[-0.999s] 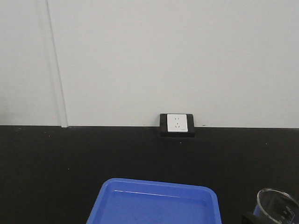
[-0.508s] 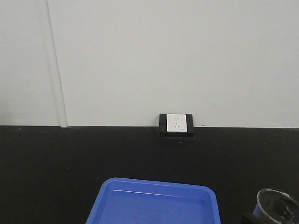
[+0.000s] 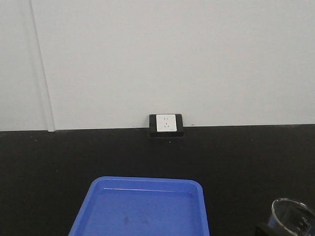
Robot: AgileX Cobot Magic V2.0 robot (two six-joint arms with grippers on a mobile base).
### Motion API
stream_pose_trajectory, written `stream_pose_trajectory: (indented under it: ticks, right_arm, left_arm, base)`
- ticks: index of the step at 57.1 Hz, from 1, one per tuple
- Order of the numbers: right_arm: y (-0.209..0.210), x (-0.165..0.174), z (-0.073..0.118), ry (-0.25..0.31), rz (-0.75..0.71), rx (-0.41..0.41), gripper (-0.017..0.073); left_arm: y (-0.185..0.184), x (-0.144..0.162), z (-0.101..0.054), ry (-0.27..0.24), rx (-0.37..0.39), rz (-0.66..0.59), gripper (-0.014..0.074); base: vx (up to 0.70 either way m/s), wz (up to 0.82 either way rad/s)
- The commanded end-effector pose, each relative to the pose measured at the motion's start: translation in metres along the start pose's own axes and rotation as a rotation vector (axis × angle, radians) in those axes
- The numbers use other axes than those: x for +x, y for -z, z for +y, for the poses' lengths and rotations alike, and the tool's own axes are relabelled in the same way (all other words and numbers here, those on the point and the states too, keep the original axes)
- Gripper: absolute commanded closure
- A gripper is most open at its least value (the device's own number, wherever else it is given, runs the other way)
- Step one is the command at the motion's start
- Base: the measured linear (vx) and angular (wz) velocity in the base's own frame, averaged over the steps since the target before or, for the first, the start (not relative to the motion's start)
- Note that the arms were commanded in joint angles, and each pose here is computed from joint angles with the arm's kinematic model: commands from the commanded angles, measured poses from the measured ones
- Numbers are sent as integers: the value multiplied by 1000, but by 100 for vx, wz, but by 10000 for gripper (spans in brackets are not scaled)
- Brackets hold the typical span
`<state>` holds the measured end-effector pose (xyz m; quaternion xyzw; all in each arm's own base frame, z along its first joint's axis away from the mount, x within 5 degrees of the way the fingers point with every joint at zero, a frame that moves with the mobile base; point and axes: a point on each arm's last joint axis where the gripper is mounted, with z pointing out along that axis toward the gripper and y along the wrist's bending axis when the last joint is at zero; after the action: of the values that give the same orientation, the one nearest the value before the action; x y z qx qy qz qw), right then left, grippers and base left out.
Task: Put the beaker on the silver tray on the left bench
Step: 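Hold the beaker in the right gripper while the base drives to the other bench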
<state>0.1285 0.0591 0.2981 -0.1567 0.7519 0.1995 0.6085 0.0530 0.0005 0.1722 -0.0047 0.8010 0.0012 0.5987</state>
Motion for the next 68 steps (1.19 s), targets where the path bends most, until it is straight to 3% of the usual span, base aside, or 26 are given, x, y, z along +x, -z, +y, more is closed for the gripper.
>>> stream_pose_trajectory:
  ticks: [1, 68]
  right_arm:
    - [2, -11, -2, 29, -36, 28, 566]
    - [2, -11, -2, 29, -36, 27, 566]
  left_arm:
    - [-2, 1, 0, 6, 7, -65, 592]
    - [-2, 1, 0, 6, 7, -65, 592]
  base:
    - [-18, -13]
    - [-31, 8]
